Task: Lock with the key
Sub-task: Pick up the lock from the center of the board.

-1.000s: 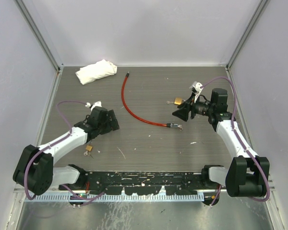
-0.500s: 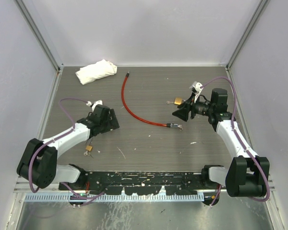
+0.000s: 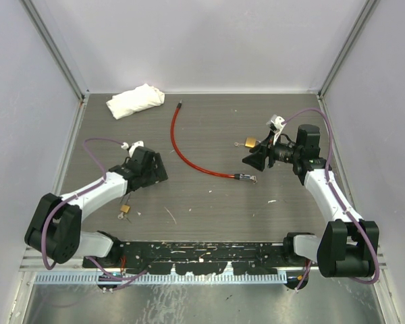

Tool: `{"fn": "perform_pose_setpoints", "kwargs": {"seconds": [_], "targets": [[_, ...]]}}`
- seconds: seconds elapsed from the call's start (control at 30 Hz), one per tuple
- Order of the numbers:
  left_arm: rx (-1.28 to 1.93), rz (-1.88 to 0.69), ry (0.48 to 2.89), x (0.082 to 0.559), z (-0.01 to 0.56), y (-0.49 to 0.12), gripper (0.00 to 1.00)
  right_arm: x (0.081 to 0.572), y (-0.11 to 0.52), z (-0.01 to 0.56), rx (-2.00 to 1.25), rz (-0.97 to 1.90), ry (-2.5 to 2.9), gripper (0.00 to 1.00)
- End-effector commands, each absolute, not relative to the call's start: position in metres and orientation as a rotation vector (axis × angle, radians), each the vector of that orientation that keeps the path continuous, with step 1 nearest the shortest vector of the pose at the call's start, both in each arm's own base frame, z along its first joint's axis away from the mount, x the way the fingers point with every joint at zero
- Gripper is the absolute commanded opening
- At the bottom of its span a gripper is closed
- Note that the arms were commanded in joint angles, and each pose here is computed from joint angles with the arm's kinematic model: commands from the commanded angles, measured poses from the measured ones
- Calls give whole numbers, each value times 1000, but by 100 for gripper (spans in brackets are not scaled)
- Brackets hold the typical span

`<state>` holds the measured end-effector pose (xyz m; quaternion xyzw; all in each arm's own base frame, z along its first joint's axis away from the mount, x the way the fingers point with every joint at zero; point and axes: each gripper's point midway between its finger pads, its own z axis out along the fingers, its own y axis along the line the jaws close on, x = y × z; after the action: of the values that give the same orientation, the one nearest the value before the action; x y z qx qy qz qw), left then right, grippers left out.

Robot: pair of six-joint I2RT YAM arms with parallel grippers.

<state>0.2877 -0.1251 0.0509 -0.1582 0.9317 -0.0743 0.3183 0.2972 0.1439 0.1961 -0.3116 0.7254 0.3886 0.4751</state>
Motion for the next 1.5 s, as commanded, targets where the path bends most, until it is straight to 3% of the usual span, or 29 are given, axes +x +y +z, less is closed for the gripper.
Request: {"fn": "perform_pose_setpoints", "kwargs": {"seconds": [0.0, 1.0, 1.17, 1.37, 1.47], "targets": [[-446, -189, 2396, 303, 65, -124, 98, 303, 144, 209, -791, 929, 1725, 65], [-438, -53, 2371, 319, 76, -118, 99, 303, 144, 208, -792, 933, 1729, 65], [-445, 81, 2332, 339, 76, -107, 99, 303, 145, 207, -794, 938, 1730, 65], [-493, 132, 2344, 362, 65, -104, 85, 302, 145, 208, -796, 938, 1727, 65], [-503, 135, 2357, 368, 59, -105, 83, 302, 145, 209, -798, 937, 1725, 65]]}}
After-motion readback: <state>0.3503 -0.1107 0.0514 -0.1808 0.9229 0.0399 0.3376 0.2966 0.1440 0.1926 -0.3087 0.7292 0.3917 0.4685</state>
